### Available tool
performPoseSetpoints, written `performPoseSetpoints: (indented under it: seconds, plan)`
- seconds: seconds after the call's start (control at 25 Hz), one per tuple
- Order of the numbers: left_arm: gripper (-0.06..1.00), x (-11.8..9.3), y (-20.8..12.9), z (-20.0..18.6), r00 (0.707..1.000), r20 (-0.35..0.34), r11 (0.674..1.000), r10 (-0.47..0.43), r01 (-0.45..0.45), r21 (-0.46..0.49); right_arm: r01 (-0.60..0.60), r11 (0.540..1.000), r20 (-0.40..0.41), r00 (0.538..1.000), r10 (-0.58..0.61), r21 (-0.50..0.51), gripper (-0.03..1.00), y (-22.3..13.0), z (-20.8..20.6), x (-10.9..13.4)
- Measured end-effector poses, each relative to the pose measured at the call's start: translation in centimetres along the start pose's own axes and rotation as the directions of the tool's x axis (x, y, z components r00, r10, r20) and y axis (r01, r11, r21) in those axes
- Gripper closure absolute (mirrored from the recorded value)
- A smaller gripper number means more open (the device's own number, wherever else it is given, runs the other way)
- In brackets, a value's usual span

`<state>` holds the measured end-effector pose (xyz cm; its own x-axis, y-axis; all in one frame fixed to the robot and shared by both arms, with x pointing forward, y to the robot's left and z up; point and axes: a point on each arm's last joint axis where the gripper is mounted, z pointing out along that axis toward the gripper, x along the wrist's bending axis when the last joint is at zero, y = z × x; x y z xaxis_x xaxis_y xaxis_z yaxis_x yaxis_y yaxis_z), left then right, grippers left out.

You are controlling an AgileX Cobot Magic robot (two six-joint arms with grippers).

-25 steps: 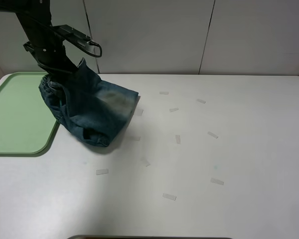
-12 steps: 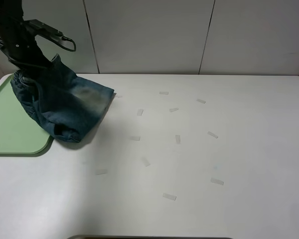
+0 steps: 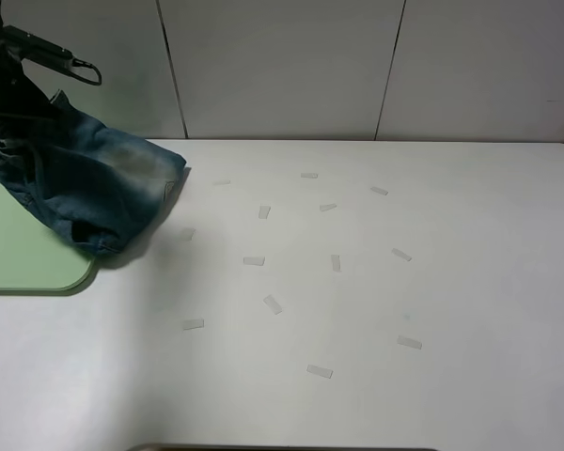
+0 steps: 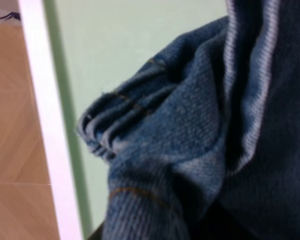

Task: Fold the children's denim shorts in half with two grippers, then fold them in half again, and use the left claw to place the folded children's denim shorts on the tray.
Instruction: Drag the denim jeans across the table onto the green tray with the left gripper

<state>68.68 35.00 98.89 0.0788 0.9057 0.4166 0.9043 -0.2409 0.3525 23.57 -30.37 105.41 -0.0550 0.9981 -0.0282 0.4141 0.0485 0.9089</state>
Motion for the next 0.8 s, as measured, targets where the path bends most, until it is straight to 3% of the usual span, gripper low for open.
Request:
performPoseSetpoints:
  seconds: [0.32, 0.8]
  plan:
    - [0.8, 1.0, -2.7, 2.1, 0.999, -0.031, 0.996, 0.027, -0.024, 0.087, 0.0, 1.0, 0.0, 1.0, 0.0, 0.0, 0.27, 0.0, 0.0, 0.0]
    - [0.8, 2.7, -3.0, 2.5, 0.994, -0.103, 0.998, 0.022, -0.015, 0.065, 0.0, 1.0, 0.0, 1.0, 0.0, 0.0, 0.27, 0.0, 0.0, 0.0]
